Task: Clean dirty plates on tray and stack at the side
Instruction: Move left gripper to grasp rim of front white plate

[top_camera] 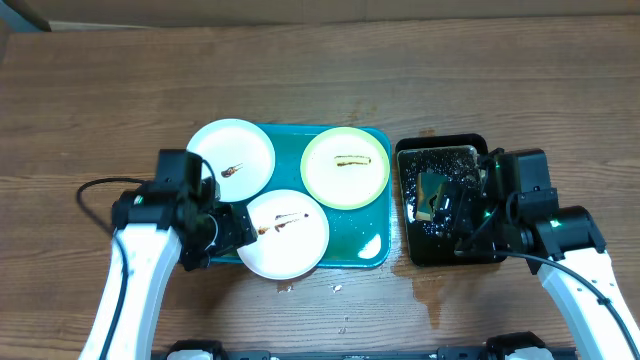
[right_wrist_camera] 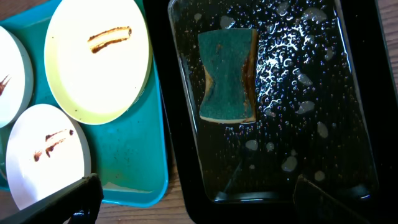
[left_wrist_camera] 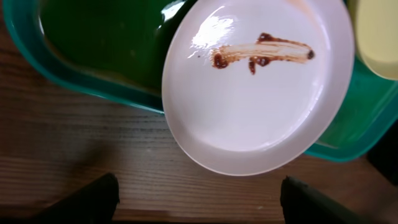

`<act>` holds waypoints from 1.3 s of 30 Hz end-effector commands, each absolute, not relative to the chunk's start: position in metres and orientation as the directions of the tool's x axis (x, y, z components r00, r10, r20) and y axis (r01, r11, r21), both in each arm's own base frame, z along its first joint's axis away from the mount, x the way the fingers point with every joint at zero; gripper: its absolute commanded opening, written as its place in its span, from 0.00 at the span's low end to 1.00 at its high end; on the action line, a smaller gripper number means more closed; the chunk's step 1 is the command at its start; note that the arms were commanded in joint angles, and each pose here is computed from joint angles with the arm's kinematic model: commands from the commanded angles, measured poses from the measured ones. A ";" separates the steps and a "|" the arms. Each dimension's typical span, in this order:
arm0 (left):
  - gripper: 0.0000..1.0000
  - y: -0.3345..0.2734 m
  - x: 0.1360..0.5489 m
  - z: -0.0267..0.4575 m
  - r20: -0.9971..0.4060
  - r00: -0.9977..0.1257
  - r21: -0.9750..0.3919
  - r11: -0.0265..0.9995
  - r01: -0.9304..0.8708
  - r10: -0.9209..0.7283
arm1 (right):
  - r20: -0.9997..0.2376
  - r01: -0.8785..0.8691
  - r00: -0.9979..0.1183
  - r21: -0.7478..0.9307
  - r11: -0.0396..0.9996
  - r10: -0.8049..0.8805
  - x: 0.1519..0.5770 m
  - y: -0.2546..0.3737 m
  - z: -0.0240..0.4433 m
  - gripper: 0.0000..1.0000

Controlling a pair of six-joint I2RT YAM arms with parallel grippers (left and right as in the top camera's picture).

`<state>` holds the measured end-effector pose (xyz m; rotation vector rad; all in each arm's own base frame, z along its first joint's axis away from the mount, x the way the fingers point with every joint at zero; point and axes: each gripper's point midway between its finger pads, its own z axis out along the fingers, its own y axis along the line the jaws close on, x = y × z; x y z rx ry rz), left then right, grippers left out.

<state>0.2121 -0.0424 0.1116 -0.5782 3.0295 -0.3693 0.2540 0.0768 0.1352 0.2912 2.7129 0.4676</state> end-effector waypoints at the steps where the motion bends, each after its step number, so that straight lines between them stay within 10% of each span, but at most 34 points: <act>1: 0.75 -0.046 0.204 0.087 0.156 -0.897 -0.192 0.878 -0.439 -0.414 | -0.349 0.119 -0.901 0.373 0.920 0.258 0.260 0.079 0.146 1.00; 17: 0.29 -0.036 0.217 0.026 0.272 -0.868 -0.065 0.892 -0.447 -0.415 | -0.349 0.119 -0.901 0.373 0.920 0.258 0.260 0.079 0.146 1.00; 33: 0.26 -0.029 0.206 0.012 0.266 -0.871 -0.029 0.900 -0.434 -0.412 | -0.349 0.119 -0.901 0.373 0.920 0.258 0.260 0.079 0.146 1.00; 39: 0.05 -0.030 0.209 0.009 0.250 -0.877 -0.039 0.900 -0.434 -0.411 | -0.348 0.119 -0.901 0.373 0.920 0.258 0.260 0.079 0.146 1.00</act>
